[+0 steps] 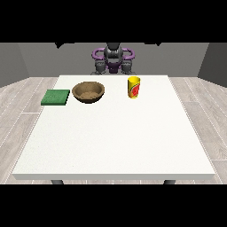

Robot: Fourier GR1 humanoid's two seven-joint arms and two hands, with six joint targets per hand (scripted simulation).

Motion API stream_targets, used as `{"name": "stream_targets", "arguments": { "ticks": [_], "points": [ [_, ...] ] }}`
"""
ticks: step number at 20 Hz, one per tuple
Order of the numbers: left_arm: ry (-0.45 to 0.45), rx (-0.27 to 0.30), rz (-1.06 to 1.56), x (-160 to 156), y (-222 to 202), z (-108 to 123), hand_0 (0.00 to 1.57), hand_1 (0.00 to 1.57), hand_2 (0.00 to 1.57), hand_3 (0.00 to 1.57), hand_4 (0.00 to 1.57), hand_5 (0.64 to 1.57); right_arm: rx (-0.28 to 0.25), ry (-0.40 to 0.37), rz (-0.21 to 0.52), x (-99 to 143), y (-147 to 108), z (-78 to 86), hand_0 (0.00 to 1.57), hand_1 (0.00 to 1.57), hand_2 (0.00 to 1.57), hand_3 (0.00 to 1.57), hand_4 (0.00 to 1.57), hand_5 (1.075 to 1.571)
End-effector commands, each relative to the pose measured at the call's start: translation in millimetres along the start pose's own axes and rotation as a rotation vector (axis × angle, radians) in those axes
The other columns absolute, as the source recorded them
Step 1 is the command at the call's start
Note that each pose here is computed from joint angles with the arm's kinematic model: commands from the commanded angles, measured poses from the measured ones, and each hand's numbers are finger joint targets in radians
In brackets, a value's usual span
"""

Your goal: Pick the cup and pour the ball into the bowl, then pick the bowl and place it on the pad

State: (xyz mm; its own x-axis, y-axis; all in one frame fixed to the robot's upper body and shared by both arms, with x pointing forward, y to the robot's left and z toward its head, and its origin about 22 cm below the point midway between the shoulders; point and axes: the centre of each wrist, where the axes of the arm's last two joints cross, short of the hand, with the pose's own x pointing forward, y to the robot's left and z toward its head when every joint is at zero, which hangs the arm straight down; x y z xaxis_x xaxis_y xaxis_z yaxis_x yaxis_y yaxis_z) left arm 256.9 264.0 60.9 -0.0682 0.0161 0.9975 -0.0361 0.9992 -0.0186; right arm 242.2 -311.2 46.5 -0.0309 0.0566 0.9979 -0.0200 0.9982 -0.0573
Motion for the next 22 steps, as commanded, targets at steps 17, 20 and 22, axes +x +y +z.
{"name": "stream_targets", "arguments": {
  "ticks": [17, 20, 22],
  "points": [
    [-0.229, 0.043, 0.012, -74, 18, -13, 0.00, 0.00, 0.00, 0.00, 0.00, 1.527, 0.041, -0.190, -0.054, -6, -19, -3.7, 0.00, 0.00, 0.00, 0.00, 0.00, 1.571],
    [-0.285, 0.059, -0.015, -87, -5, -26, 0.00, 0.00, 0.00, 0.00, 0.00, 1.519, 0.054, -0.261, -0.029, -5, -13, -18.3, 0.00, 0.00, 0.00, 0.00, 0.00, 1.571],
    [-0.303, 0.051, -0.013, -93, -27, -29, 0.00, 0.00, 0.00, 0.00, 0.00, 1.517, 0.050, -0.275, -0.011, 5, -35, -21.6, 0.00, 0.00, 0.00, 0.00, 0.00, 1.571]
  ]
}}
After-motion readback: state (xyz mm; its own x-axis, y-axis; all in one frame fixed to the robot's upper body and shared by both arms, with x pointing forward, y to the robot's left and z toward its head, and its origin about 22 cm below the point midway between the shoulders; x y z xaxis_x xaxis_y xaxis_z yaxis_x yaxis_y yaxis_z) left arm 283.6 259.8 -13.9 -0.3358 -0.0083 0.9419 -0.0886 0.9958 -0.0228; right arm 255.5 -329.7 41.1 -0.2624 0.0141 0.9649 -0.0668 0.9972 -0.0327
